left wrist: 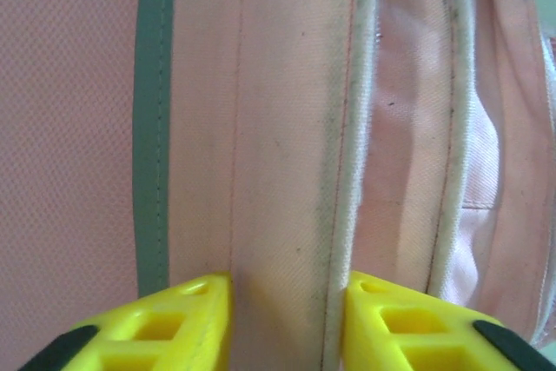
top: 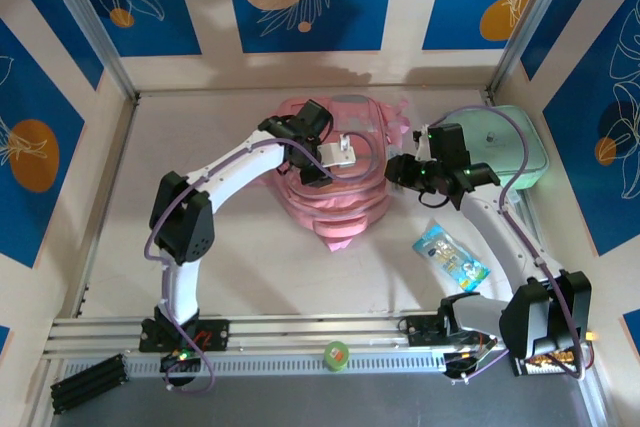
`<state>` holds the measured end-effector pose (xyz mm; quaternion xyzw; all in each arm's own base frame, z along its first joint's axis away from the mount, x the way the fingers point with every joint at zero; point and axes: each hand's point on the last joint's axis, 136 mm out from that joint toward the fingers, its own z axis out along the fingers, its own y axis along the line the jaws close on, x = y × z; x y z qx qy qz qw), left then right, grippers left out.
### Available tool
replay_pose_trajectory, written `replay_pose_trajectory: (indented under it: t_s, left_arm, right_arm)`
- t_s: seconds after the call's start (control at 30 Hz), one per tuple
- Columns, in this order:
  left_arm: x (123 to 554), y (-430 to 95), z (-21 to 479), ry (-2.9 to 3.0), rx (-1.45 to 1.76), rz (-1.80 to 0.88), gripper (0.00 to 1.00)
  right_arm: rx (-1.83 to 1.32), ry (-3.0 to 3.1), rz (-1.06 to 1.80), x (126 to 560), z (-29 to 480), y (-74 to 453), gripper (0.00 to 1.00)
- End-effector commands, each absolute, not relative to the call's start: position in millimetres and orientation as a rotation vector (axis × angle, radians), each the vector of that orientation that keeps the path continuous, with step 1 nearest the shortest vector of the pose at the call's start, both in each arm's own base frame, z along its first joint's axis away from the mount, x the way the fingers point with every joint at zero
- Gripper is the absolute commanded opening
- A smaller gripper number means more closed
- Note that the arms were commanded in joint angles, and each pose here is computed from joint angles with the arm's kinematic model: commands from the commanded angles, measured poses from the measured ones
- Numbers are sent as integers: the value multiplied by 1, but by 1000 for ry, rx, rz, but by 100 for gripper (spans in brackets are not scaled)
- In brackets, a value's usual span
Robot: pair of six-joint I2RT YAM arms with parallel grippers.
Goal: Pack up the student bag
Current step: Open the student bag at the center of the table, then place the book in the student bag.
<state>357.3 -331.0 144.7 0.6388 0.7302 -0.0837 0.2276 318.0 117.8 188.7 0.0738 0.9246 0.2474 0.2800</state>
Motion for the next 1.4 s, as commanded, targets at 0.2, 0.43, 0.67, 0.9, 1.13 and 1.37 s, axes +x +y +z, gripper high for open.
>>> replay_pose_trajectory:
  t_s: [0.2,0.43,0.67,0.9,1.13,1.37]
  left_arm:
    - [364,-339,182,2034,1643,-308,6]
    - [362,-361,220,1999,1507,-486,0]
    - [377,-388,272,2044,1052,-701,0]
    - [376,-398,295,2008,944,-753,0]
    - [368,-405,302,1987,941,-836,0]
    - [370,-405,301,2007,900,-847,0]
  right_arm:
    - [199,2437,726,314,200,119,33]
    - [274,2462,699,310,194,112,33]
    - [358,2463,767,303,188,117,34]
    - [445,2519,921,312,188,147,33]
    - [586,2531,1046,346,192,167,32]
    - [758,2463,1087,381,191,171,33]
